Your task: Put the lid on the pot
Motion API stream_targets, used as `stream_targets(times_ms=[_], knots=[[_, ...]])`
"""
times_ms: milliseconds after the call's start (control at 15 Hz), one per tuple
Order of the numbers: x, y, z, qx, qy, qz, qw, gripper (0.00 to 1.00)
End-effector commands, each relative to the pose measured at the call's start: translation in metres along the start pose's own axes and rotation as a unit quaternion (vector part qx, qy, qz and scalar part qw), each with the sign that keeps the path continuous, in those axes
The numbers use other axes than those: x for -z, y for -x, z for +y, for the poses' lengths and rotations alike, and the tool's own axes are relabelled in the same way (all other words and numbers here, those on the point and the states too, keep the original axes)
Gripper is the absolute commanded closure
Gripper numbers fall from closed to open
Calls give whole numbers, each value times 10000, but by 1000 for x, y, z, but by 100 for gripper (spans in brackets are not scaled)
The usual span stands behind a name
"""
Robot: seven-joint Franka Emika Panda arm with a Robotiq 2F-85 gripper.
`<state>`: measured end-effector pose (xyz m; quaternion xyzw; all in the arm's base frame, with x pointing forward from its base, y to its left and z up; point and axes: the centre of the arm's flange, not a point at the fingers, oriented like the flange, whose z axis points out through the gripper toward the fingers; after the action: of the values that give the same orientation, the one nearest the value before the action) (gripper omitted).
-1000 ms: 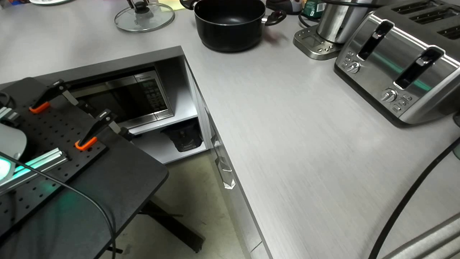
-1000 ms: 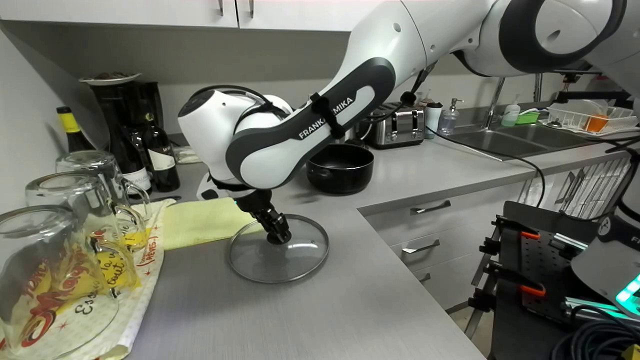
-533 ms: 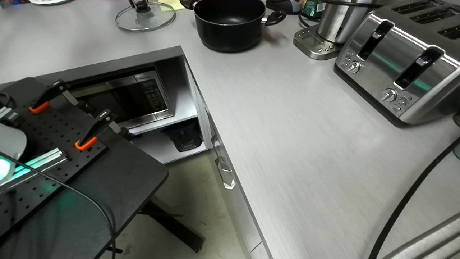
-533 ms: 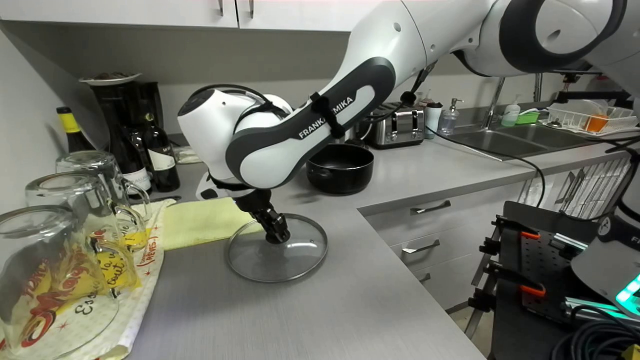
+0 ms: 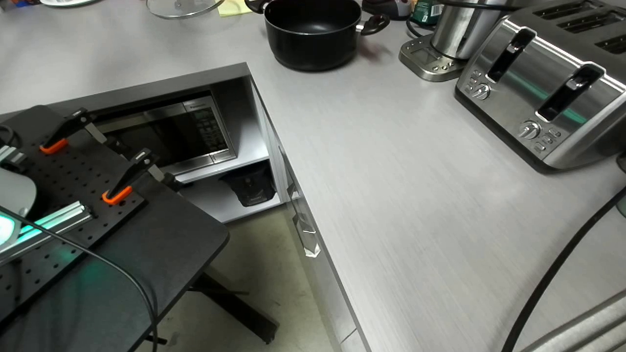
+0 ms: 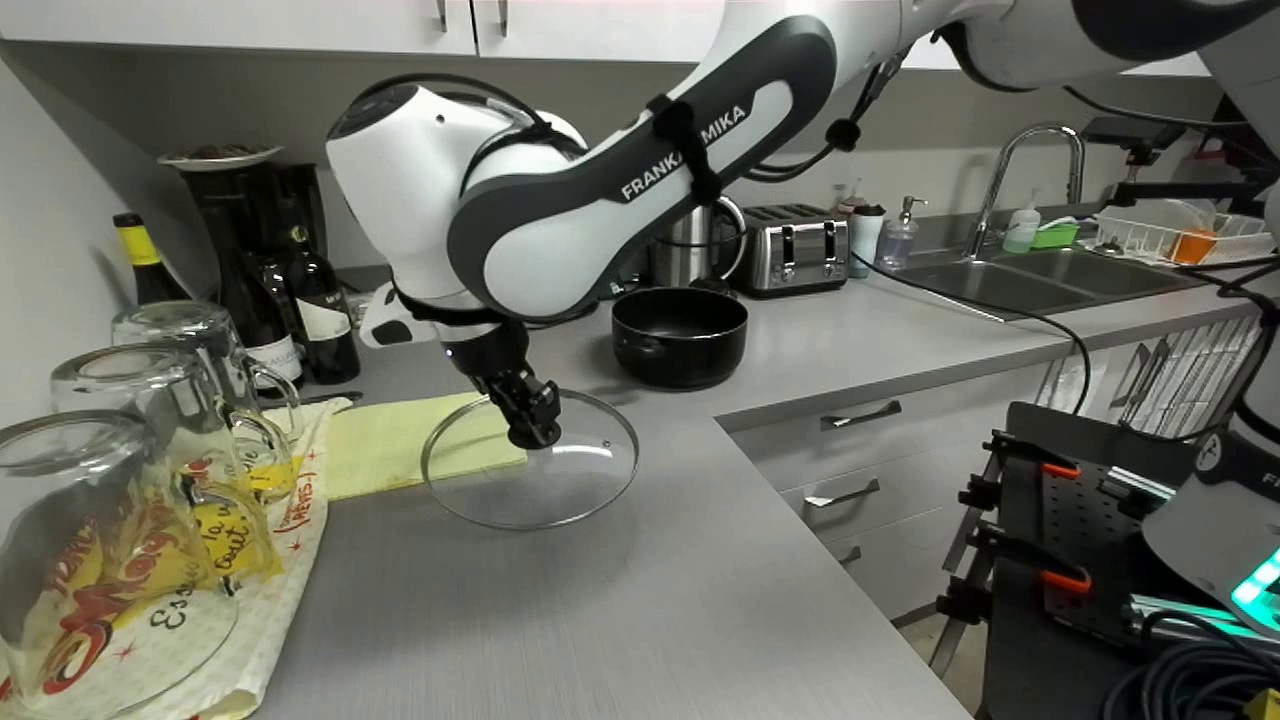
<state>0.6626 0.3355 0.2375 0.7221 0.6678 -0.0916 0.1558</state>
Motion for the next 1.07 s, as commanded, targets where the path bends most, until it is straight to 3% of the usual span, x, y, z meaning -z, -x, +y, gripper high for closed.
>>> stream_targets(times_ms=[0,533,1000], knots=[[49,36,-22,168,238,-173,9994,75],[97,123,13,-493,136,-278,9983,75],[91,233,58,-1443,-246,-145,9891,75]])
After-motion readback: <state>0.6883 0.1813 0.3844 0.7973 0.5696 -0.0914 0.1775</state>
